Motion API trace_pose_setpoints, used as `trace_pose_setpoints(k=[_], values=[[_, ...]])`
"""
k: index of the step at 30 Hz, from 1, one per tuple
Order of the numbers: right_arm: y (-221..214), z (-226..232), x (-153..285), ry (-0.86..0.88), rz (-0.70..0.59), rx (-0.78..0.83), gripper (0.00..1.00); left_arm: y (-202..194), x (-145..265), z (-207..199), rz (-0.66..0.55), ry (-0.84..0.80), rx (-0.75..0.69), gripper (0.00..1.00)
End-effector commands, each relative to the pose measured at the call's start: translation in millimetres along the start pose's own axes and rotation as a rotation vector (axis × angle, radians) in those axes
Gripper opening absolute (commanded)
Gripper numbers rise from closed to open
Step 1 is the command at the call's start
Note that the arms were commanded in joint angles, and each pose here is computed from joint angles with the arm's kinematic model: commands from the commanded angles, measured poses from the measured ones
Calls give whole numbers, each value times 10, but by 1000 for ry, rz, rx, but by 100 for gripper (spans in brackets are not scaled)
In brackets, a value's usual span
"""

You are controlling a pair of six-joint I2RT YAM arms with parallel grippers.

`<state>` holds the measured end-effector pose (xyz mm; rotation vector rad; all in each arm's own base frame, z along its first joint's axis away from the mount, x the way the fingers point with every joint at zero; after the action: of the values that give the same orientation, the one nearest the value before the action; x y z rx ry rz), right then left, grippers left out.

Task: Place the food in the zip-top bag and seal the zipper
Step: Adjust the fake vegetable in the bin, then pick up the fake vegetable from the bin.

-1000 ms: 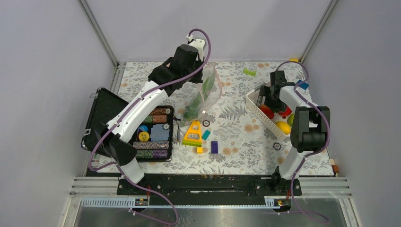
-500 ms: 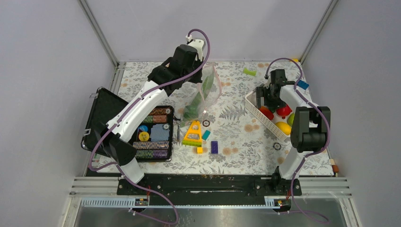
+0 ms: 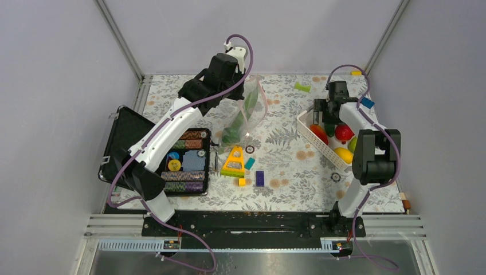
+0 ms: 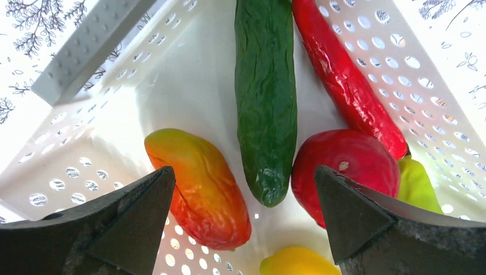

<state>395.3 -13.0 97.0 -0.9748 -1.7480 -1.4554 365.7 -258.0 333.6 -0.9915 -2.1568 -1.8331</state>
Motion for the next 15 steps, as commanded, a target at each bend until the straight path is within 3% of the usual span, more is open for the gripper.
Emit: trace_pose_setpoints(k=[1,11,15], values=[[236,-41,-49,-14,-35,30,100,220,124,-57,-85,-44,8,0],[62,-42,-372,-22,110,48,98,218,92,-63,-83,-46,3,0],[-9,-16,-447,-10,155,48,91,217,92,-65,-82,-48,3,0]])
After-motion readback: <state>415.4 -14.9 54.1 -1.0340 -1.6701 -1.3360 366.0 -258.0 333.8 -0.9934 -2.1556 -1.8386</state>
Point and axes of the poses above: each gripper's point midway between its finger pads, its own x axis back along the fingers, its own z axis along the line the jaws close on, y = z × x, the point moved 3 cm from there along x, back along the fingers, and after that the axes turned 8 degrees about x, right-handed, at the moved point
